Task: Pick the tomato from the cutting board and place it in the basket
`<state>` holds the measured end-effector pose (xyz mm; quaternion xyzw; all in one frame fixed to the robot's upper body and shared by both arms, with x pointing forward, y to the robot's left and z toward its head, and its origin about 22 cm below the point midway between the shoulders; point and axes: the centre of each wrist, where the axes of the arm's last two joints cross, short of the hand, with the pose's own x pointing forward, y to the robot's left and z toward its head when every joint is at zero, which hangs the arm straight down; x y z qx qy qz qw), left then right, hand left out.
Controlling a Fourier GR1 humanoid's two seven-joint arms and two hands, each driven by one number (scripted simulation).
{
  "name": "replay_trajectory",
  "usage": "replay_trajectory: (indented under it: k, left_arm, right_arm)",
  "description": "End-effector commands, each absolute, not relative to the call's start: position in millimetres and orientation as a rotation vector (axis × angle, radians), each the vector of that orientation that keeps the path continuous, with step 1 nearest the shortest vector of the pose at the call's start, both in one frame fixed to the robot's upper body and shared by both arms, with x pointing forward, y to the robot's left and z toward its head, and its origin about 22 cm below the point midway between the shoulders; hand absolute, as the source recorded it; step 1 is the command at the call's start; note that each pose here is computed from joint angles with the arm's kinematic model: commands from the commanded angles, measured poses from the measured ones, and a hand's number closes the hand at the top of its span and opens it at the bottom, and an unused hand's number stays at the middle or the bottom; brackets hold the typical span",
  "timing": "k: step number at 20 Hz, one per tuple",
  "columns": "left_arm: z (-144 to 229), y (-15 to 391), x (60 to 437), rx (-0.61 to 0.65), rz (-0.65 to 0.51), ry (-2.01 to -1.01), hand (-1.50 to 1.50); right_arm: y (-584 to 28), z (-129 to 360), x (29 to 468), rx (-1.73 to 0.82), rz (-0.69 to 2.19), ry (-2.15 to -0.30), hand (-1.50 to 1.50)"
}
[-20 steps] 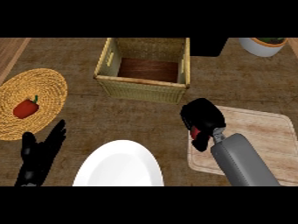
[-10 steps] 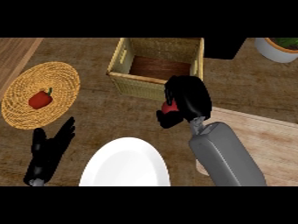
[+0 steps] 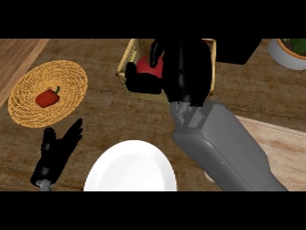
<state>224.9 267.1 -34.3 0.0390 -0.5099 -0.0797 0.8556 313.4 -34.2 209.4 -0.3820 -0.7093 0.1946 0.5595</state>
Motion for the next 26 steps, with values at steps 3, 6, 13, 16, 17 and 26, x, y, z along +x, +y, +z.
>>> replay_trajectory:
  k: [3, 6, 13, 16, 17, 26]
  left_arm:
    - [-38.0, 264.9, 228.2, 0.097, -0.167, -1.018, 0.00]
    - [-41.4, 271.4, 220.4, 0.091, -0.154, -1.008, 0.00]
    - [-37.6, 272.9, 218.4, 0.112, -0.142, -1.030, 0.00]
    - [-43.1, 276.0, 207.8, 0.117, -0.132, -1.026, 0.00]
    - [-35.5, 272.6, 219.7, 0.112, -0.110, -1.036, 0.00]
    - [-38.8, 280.8, 219.1, 0.117, -0.110, -1.024, 0.00]
  right_arm:
    - [9.3, 276.0, 303.3, -0.950, 0.208, -1.656, 1.50]
    - [20.2, 306.1, 309.8, -0.975, 0.146, -1.629, 1.50]
    - [44.2, 357.7, 320.8, -1.027, 0.103, -1.559, 1.50]
    - [47.7, 354.0, 336.4, -1.051, 0.113, -1.517, 1.50]
    - [48.9, 351.0, 342.3, -1.070, 0.131, -1.509, 1.50]
    - [45.4, 334.1, 379.6, -1.018, 0.122, -1.477, 1.50]
